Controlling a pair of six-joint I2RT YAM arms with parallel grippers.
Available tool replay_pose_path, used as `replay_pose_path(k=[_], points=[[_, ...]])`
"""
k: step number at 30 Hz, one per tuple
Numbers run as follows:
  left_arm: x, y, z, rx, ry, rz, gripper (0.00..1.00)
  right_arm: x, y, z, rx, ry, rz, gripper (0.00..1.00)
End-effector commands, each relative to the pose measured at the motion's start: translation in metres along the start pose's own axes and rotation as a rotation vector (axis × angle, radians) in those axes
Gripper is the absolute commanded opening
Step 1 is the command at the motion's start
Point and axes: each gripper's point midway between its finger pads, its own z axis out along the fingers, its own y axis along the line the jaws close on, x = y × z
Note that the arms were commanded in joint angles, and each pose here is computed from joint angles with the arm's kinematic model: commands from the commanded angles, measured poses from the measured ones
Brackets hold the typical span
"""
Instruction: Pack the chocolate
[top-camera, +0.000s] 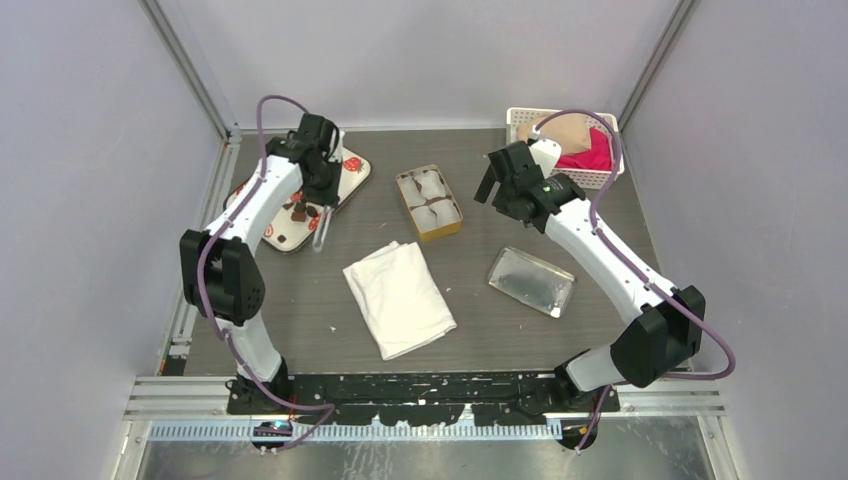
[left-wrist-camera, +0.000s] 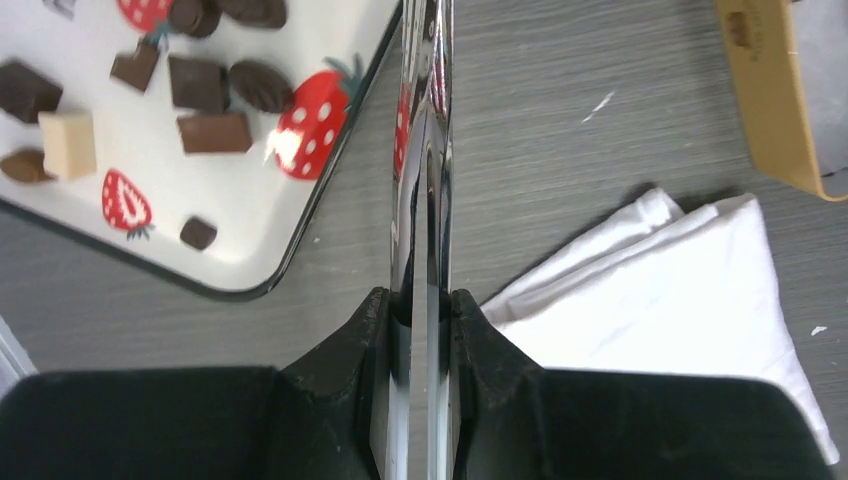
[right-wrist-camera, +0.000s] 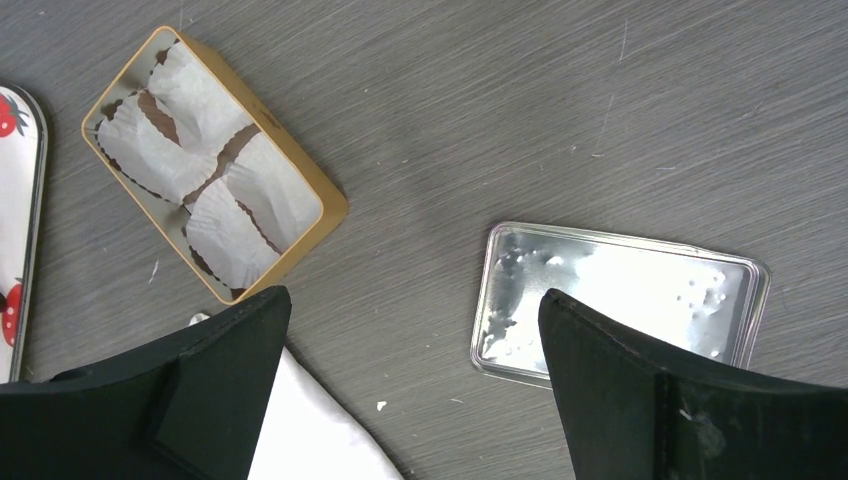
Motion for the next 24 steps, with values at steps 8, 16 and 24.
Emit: replay_pose_path(k=[8, 16, 24], points=[[0.016, 0.04, -0.014, -0.037, 0.121, -0.21, 0.26, -0.018, 0.007, -0.011, -0.053, -0.057, 0.03, 0.99], [0.025, 0.048, -0.017, -0.057, 0.137, -0.236, 0.35, -0.019, 0.003, -0.012, -0.052, -0.063, 0.027, 1.0], [0.036, 0.043, -0.014, -0.034, 0.168, -0.218, 0.31, -0.019, 0.002, -0.011, -0.058, -0.058, 0.022, 0.99]])
